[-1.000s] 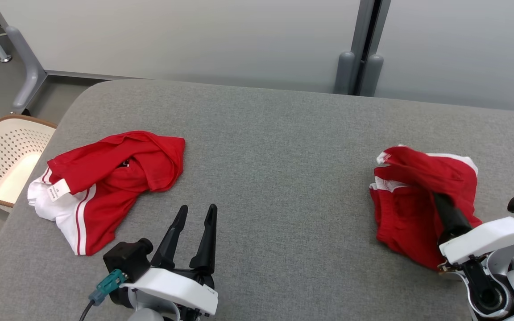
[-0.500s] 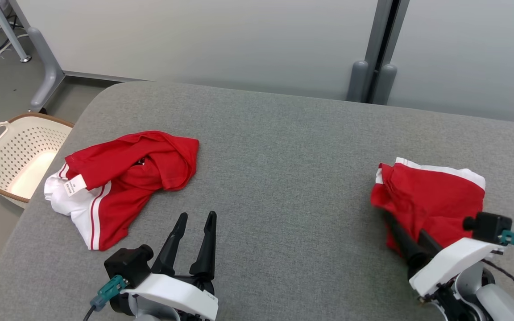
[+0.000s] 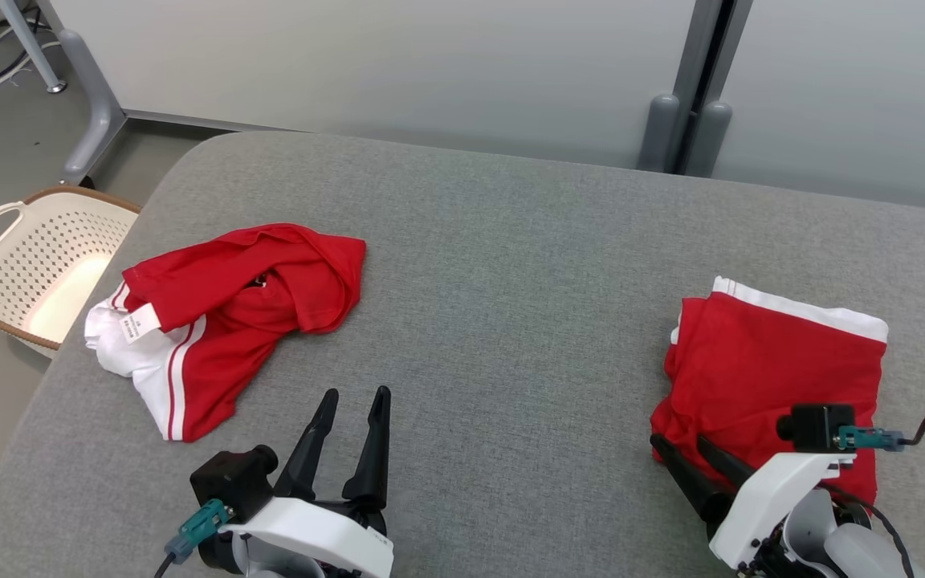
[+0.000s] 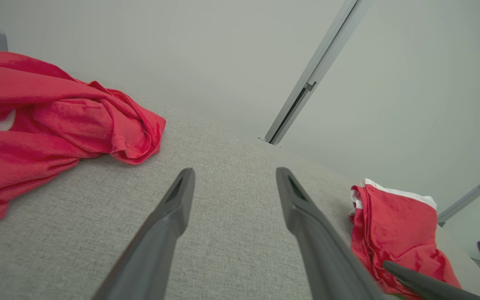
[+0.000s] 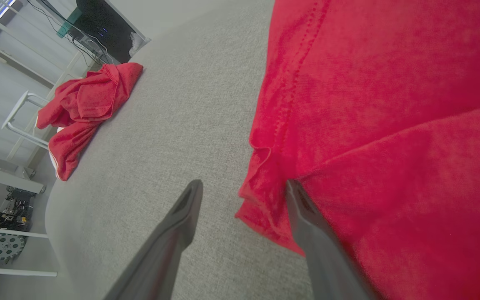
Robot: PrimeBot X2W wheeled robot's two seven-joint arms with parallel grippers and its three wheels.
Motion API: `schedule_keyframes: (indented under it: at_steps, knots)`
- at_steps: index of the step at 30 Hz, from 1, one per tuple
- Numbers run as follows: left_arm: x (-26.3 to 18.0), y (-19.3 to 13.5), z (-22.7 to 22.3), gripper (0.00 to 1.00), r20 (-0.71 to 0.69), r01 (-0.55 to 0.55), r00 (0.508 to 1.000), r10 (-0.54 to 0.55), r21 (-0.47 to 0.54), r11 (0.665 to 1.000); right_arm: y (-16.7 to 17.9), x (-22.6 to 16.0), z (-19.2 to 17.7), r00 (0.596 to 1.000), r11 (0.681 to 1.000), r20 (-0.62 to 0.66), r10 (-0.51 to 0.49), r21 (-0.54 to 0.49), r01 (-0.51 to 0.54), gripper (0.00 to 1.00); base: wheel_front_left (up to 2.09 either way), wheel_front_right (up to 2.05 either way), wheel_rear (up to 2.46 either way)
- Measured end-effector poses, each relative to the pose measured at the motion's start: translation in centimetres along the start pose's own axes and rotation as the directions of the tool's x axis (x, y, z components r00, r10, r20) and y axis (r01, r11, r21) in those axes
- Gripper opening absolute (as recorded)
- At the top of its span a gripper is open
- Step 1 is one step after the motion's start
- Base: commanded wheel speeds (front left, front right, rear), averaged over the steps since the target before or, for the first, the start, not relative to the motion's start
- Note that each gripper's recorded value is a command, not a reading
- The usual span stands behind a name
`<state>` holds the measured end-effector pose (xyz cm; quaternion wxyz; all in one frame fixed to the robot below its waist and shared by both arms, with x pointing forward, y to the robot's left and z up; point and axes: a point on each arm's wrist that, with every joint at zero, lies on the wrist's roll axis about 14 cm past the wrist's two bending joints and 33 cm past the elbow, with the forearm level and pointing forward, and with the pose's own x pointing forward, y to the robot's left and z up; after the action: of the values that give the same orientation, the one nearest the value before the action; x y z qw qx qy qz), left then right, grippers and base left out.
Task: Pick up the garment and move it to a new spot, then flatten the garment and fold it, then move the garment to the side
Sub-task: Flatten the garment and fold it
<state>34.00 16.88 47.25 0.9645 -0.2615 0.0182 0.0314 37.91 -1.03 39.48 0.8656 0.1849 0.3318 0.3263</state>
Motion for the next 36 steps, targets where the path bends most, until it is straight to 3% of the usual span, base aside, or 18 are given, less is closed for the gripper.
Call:
schedule_keyframes:
  at_steps: [5,12,16,22,30,32,36]
  knots:
    - [0.3,-0.4,-0.4,1.00,-0.014,0.013,1.000,-0.013,0.000,1.000,-0.1,0.1,0.2,1.000,1.000,0.010,-0.004,-0.008,0.004,1.00,0.00,0.00,0.00]
    - [1.5,-1.9,-0.1,1.00,-0.005,0.064,0.998,-0.064,0.005,0.998,-1.3,-1.8,4.7,0.979,0.999,0.201,-0.030,-0.016,0.034,1.00,0.00,0.00,0.00]
    - [2.7,-3.3,0.8,1.00,0.023,0.110,0.994,-0.110,0.005,0.994,-4.3,-5.1,9.1,0.913,0.986,0.396,-0.095,-0.088,0.140,1.00,0.00,0.00,0.00]
    - [4.2,-4.8,2.4,1.00,0.069,0.158,0.985,-0.158,0.006,0.987,-8.2,-9.1,11.3,0.842,0.922,0.502,-0.195,-0.200,0.333,1.00,0.00,0.00,0.00]
    - [4.9,-6.1,2.5,1.00,0.073,0.203,0.975,-0.209,0.078,0.976,-9.3,-13.3,11.7,0.721,0.865,0.635,-0.279,-0.160,0.476,1.00,0.00,0.00,0.00]
    - [4.9,-6.6,2.0,1.00,0.056,0.220,0.971,-0.233,0.183,0.958,-9.3,-13.7,10.7,0.709,0.853,0.639,-0.298,-0.156,0.498,1.00,0.00,0.00,0.00]
    - [4.7,-6.4,1.2,1.00,0.035,0.208,0.975,-0.220,0.215,0.954,-9.3,-14.2,9.4,0.696,0.832,0.641,-0.323,-0.158,0.532,1.00,0.00,0.00,0.00]
